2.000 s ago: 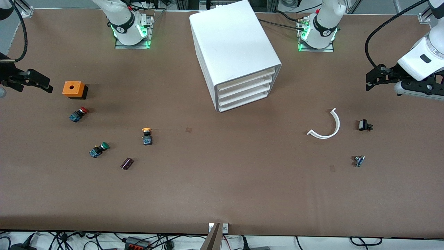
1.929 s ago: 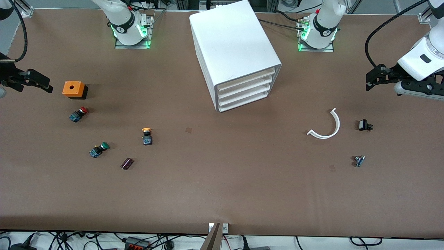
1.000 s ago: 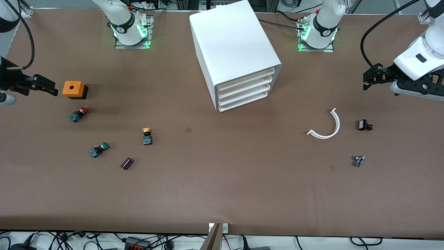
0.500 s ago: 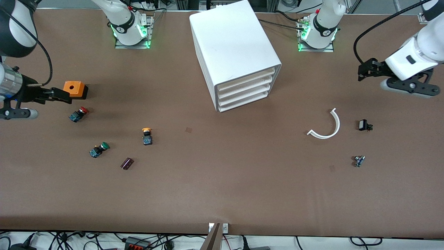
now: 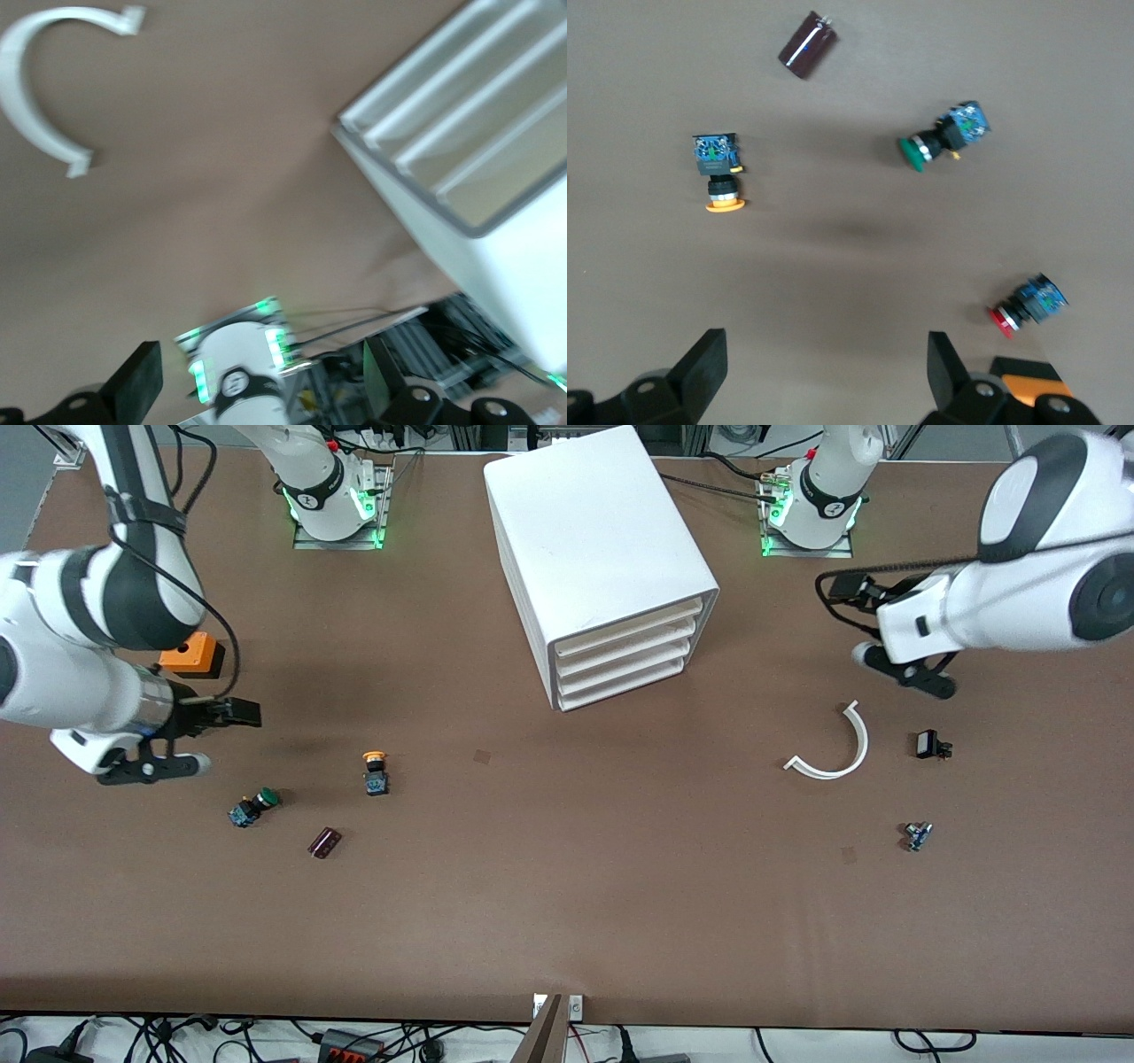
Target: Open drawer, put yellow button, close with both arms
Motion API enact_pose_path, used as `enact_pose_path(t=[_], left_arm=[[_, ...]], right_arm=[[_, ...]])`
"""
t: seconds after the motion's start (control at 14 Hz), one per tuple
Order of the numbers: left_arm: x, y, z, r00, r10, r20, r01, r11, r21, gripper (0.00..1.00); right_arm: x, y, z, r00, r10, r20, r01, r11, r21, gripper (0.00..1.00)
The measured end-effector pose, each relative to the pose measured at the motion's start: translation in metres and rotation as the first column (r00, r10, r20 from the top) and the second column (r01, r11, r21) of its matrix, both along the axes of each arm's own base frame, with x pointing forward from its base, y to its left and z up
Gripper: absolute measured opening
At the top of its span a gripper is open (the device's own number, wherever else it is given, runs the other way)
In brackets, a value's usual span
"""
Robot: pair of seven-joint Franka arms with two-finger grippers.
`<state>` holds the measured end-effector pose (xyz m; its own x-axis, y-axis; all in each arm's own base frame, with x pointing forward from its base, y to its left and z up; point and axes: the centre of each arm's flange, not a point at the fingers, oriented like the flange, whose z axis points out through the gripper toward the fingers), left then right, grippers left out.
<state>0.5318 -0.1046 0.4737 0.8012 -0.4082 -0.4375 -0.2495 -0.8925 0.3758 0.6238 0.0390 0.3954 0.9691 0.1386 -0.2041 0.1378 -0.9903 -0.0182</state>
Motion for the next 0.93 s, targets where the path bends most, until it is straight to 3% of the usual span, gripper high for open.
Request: enact_pose_path(t=[0.14,0.36,0.64,0.93], left_arm=[[0.011,-0.010,-0.033,0.998,0.012,-0.069,-0.023,0.986,-0.164,1.00],[0.031,-0.028,-0.073,0.993,0.054,-0.105,-0.091,0.918,-0.386,1.00],[0.042,-0.053,-0.127,0.988,0.097,-0.118,-0.151,0.748,-0.647,1.00],[0.016,-0.074,-0.199,0.979,0.129,-0.159,-0.205,0.573,-0.794,1.00]], right_arm=[[0.004,0.021,-0.020,1.000,0.031,-0.005,-0.031,1.000,-0.001,1.00],[0.007,0.045,-0.044,0.998,0.067,-0.007,-0.067,0.998,-0.002,1.00],[0.014,0.064,-0.093,0.995,0.095,-0.010,-0.095,0.995,-0.004,1.00],[0.016,0.091,-0.135,0.991,0.134,0.001,-0.134,0.991,-0.005,1.00]])
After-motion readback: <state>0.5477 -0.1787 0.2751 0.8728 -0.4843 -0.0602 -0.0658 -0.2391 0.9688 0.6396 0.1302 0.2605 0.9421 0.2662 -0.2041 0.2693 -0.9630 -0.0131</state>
